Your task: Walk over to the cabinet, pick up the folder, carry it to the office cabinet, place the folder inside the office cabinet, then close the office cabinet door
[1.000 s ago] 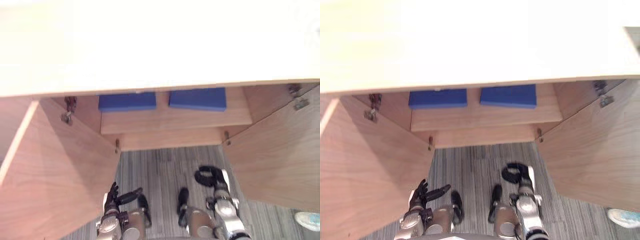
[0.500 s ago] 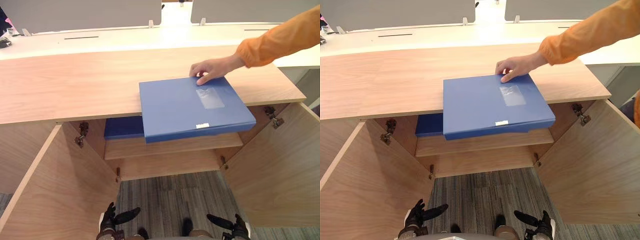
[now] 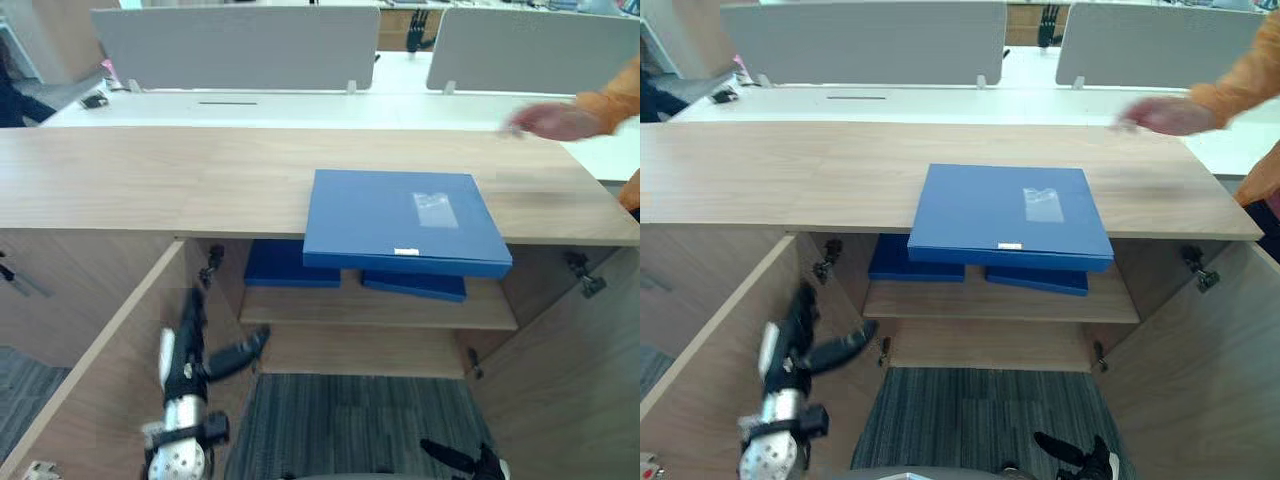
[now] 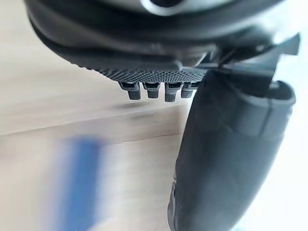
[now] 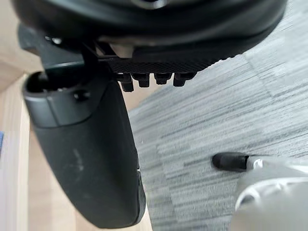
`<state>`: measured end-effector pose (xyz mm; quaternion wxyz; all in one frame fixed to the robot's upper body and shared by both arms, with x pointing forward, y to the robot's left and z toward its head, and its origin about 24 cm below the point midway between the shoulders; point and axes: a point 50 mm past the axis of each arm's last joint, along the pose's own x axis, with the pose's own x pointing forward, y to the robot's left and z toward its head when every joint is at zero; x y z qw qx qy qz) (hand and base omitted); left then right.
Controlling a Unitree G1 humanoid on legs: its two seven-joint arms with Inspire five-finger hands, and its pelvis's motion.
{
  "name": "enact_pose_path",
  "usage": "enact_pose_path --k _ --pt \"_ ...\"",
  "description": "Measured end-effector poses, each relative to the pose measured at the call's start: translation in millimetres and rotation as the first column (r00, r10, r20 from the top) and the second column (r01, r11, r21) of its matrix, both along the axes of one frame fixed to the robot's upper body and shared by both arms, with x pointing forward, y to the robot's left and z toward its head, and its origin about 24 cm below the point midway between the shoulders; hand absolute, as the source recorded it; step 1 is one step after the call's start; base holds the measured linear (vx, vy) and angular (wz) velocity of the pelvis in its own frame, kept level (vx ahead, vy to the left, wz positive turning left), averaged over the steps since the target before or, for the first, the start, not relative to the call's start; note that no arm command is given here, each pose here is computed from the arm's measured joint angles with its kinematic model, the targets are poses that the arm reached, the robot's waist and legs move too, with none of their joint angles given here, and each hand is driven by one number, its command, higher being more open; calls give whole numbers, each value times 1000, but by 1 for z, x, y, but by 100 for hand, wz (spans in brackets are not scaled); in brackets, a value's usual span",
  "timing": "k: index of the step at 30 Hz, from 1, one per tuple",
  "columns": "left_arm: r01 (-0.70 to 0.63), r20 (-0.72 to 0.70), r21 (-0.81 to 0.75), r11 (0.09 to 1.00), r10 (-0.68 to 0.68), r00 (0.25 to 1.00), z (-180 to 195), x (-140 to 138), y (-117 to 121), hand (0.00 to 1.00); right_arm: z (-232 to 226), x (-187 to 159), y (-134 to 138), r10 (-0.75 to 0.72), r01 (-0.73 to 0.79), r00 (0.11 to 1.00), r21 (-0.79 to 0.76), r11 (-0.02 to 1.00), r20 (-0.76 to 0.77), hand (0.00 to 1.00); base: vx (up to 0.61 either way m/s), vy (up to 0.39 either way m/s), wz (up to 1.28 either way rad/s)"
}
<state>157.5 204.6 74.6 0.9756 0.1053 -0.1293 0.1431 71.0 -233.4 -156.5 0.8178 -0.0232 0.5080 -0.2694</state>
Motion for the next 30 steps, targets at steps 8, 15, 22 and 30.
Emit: enact_pose_path --k 8,15,22,30 --pt "210 188 228 951 -255 949 47 6 -29 100 0 2 0 83 -83 996 5 997 -11 100 9 -19 -6" --pt "240 203 571 785 -419 885 65 44 -44 100 -3 -16 -2 90 -90 994 16 996 -57 100 1 -33 -7" --pt "276 -11 810 517 -457 889 28 69 -67 100 -3 -13 3 129 -128 990 34 991 -48 100 23 -7 -13" --pt "198 -24 870 451 -361 932 24 84 -60 0 -2 -7 4 141 -140 990 42 989 -19 100 -3 -1 0"
